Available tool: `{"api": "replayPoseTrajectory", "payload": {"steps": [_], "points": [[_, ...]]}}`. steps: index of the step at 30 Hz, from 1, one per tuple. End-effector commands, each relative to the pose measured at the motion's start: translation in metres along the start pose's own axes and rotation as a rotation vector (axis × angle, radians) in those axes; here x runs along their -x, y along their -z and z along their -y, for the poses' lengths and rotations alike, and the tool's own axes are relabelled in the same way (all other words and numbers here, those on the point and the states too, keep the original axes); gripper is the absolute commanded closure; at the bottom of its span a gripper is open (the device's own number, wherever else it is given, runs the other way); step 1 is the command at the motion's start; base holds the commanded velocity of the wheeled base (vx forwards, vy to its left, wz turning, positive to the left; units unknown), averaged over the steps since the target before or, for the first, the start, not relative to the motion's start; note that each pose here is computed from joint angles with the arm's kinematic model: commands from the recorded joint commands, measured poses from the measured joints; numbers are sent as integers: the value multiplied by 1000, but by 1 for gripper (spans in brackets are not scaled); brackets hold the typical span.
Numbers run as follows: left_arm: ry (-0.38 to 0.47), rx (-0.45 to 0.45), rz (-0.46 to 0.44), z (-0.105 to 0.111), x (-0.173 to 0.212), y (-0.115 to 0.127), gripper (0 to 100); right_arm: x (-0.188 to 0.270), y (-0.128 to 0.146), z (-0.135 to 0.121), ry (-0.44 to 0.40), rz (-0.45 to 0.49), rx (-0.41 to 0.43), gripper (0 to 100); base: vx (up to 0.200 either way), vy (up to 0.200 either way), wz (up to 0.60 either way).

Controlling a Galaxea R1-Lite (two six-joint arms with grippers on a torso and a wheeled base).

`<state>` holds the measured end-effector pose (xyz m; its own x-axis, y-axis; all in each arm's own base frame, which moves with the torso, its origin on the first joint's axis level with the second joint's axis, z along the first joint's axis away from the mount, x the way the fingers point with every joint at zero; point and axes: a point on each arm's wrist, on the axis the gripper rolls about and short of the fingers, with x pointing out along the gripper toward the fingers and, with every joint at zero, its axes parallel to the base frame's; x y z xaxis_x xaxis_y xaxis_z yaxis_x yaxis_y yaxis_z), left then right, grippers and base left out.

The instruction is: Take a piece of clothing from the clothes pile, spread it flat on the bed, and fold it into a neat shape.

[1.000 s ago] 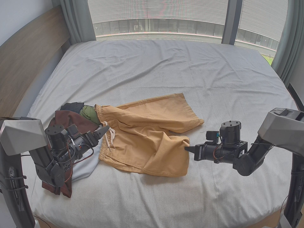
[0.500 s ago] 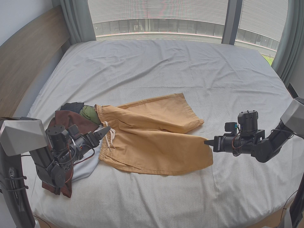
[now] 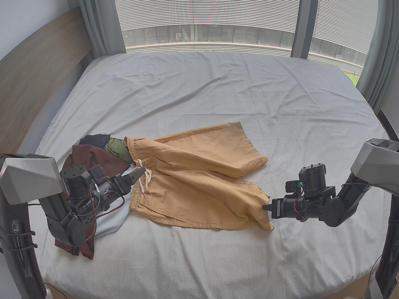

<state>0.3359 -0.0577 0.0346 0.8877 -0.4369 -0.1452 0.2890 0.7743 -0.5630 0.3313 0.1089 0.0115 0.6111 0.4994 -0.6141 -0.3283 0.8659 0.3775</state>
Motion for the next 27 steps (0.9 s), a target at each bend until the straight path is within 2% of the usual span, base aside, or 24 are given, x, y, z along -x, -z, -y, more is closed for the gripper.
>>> {"api": "replayPoseTrajectory", "payload": {"steps": [1, 6, 7, 13, 17, 27], "points": [[-3, 2, -4, -1, 0, 1, 0, -10, 14, 5, 15, -30, -5, 100, 0, 0, 0], [-3, 3, -8, -1, 0, 2, 0, -15, 15, 8, 17, 10, 2, 100, 0, 0, 0], [-2, 3, -8, -1, -1, 3, 0, -15, 14, 8, 18, 14, 0, 0, 0, 0, 0], [0, 2, -9, 0, -1, 3, 0, -12, 5, 9, 31, 81, -24, 0, 0, 0, 0], [1, 2, -10, 0, -1, 3, 0, -6, -5, 14, 30, 133, -86, 0, 0, 0, 0], [2, 0, -8, 1, -1, 2, 0, -15, -20, 25, 19, 178, -367, 0, 0, 0, 0]]}}
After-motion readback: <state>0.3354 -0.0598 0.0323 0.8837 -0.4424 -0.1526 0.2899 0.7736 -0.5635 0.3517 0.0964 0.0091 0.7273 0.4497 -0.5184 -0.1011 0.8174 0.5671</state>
